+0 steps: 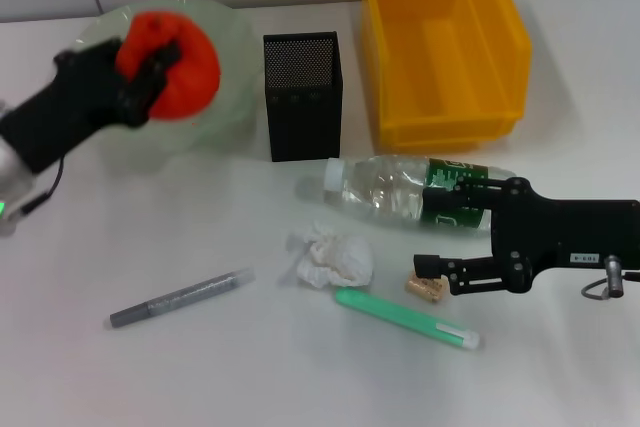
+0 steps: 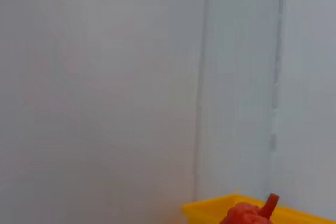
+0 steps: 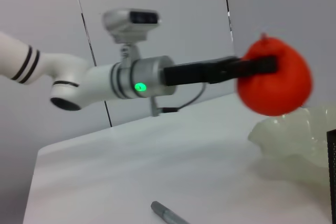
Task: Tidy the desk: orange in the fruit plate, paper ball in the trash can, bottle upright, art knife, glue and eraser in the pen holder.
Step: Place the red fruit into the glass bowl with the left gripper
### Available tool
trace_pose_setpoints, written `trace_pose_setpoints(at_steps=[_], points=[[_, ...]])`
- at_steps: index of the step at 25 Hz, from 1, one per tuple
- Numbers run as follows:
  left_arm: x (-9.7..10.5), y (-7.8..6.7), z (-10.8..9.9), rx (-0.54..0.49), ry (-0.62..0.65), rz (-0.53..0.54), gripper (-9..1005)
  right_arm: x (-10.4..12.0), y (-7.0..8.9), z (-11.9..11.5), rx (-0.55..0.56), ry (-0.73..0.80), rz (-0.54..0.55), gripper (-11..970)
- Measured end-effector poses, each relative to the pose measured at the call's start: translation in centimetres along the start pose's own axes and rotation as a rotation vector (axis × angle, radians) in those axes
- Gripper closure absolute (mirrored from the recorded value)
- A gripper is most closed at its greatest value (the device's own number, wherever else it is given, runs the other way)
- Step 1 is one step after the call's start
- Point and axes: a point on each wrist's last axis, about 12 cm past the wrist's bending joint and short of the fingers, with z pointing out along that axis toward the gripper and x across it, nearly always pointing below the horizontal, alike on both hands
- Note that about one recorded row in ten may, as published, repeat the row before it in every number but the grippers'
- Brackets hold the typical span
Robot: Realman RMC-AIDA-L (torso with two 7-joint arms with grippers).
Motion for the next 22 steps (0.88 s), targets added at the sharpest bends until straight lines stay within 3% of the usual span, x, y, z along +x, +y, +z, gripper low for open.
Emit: trace_pose_setpoints(at_steps=[5,9,11,16,18,22], points=[[-0.7,1.9,3.1,-0.122,0.063,0.018,794,-0.1,0.0,0.0,-0.001,-0.003,-0.004,121],[-0.7,2.2,3.4,-0.146,0.076,0.019,844,-0.3,-0.1,0.1,-0.005,-0.002,-0.001,121],[-0.5,3.1,3.6,-0.227,0.106,-0.002,852,-0.5,-0.2,0.2,-0.006,-0.002,-0.003,121],[-0.3,3.1,3.5,-0.238,0.105,-0.011,872,-0.6,-0.3,0.2,-0.009,-0.001,-0.005,120],[0.1,3.0,3.1,-0.245,0.11,-0.022,753,-0.6,-0.3,0.2,-0.009,-0.002,-0.006,120],[0.1,2.9,3.1,-0.238,0.112,-0.021,666,-0.7,-0.4,0.2,-0.006,-0.004,-0.007,120]])
